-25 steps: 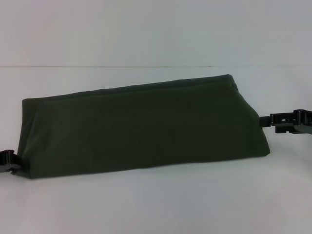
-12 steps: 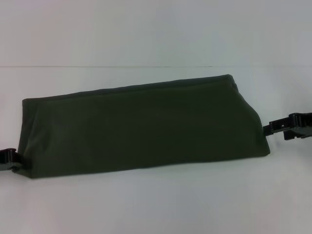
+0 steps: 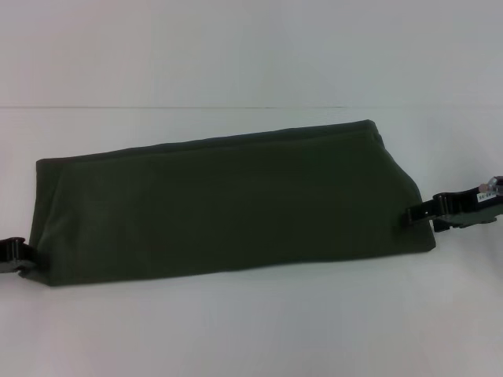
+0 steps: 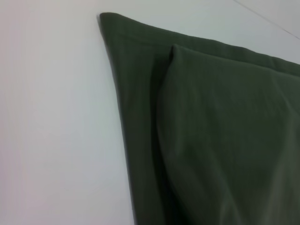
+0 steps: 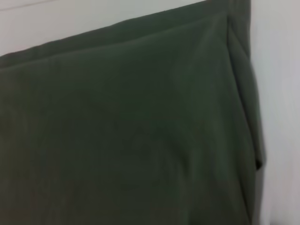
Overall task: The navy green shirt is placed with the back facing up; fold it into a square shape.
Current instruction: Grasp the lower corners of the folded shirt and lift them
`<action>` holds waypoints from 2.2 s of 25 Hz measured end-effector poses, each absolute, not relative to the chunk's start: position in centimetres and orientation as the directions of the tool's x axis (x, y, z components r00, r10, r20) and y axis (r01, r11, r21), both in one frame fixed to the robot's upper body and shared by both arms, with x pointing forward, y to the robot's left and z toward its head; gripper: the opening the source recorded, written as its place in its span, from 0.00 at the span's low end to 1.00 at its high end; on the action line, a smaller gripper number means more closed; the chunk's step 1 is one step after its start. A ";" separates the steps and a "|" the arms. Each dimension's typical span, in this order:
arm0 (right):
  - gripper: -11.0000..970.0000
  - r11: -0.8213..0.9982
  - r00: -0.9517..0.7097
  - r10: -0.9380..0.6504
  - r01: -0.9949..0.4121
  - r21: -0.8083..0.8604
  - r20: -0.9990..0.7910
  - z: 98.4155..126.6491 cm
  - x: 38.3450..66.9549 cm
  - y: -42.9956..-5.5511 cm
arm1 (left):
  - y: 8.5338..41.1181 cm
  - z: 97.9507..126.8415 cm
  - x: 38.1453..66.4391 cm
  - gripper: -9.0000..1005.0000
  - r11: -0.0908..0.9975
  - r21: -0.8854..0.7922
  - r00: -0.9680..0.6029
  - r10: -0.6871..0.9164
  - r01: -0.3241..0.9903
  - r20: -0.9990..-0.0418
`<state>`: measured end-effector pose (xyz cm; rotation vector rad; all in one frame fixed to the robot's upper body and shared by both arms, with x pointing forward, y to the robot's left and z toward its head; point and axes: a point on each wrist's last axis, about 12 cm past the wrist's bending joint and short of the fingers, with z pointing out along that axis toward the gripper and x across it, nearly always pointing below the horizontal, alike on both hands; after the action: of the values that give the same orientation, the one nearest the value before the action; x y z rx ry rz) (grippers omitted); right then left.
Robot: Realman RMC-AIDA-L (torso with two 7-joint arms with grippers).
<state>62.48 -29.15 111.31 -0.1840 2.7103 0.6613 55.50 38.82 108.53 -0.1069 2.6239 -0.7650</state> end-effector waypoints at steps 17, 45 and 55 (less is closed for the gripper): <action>0.80 0.884 -0.932 -0.072 -0.224 0.411 -0.354 110.1 62.3 -27.5 | 38.6 108.5 55.6 0.03 0.846 -0.531 -0.916 -0.179 0.043 -0.359; 0.08 0.888 -0.929 -0.110 -0.251 0.384 -0.354 110.0 62.4 -27.0 | 38.7 108.8 55.8 0.03 0.849 -0.527 -0.913 -0.179 0.046 -0.367; 0.05 0.872 -0.929 -0.132 -0.275 0.405 -0.346 110.2 62.1 -26.7 | 38.9 108.9 55.7 0.04 0.847 -0.529 -0.915 -0.175 0.048 -0.364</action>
<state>62.11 -26.74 110.19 -0.3059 2.7345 0.6574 55.73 38.85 108.93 -0.0940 2.6203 -0.7658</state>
